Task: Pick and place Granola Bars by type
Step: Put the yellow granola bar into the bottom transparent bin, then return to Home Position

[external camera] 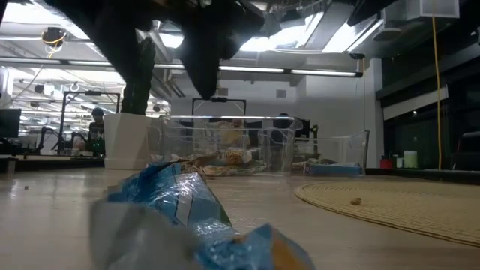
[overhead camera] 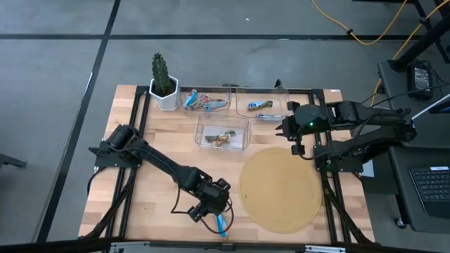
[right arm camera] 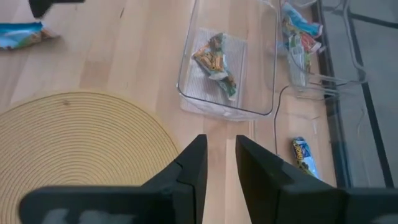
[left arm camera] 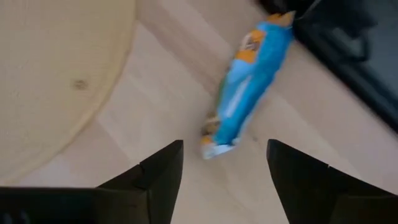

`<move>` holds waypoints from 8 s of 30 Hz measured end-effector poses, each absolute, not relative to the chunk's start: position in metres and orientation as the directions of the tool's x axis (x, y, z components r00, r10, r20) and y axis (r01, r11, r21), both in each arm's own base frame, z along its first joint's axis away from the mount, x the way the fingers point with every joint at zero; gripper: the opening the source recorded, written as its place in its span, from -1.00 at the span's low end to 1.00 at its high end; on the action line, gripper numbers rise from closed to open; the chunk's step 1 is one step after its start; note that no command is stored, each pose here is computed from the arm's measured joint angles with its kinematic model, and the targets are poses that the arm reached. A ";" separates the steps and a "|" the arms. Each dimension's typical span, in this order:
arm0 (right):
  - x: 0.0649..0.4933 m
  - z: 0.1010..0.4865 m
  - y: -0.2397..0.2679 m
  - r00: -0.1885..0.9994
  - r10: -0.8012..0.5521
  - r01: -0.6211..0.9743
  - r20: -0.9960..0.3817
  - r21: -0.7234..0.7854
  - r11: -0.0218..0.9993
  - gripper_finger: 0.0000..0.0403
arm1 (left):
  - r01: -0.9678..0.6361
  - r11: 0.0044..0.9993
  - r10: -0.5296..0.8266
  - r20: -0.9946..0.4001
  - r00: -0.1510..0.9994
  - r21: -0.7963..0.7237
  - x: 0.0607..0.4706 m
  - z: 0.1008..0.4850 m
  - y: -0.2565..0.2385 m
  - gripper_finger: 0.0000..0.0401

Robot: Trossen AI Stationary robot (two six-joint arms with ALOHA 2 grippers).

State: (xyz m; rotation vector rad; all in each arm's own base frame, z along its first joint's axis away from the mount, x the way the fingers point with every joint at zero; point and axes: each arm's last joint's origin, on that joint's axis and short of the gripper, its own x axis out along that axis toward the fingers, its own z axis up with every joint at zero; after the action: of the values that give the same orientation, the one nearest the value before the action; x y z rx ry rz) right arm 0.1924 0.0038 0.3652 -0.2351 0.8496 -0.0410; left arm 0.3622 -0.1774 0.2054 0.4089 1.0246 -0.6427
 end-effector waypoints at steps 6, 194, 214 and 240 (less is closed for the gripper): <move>0.186 0.369 0.003 0.679 -0.129 -0.052 -0.723 -0.222 0.974 -0.57 | 0.667 0.743 -0.266 -0.890 0.369 0.054 0.360 0.194 -0.173 0.10; 0.097 0.171 -0.008 0.966 -0.252 0.238 0.054 0.188 0.953 -0.99 | -0.073 0.905 0.076 -0.009 0.997 -0.420 0.099 0.166 0.012 -0.98; 0.098 0.168 -0.002 0.999 -0.027 0.024 0.025 0.085 0.996 -0.98 | -0.067 0.925 0.051 -0.053 0.997 -0.374 0.102 0.162 0.011 -0.97; 0.098 0.167 -0.001 1.000 0.004 -0.004 0.016 0.017 1.000 -0.96 | -0.067 0.925 0.051 -0.053 0.997 -0.374 0.102 0.162 0.011 -0.96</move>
State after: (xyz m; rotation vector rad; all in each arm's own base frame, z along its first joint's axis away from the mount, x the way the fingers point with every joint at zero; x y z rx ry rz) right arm 0.0983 -0.0010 0.1670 0.0174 -0.0158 0.0043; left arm 0.1019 0.0111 0.1623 -0.3852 0.0426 0.0605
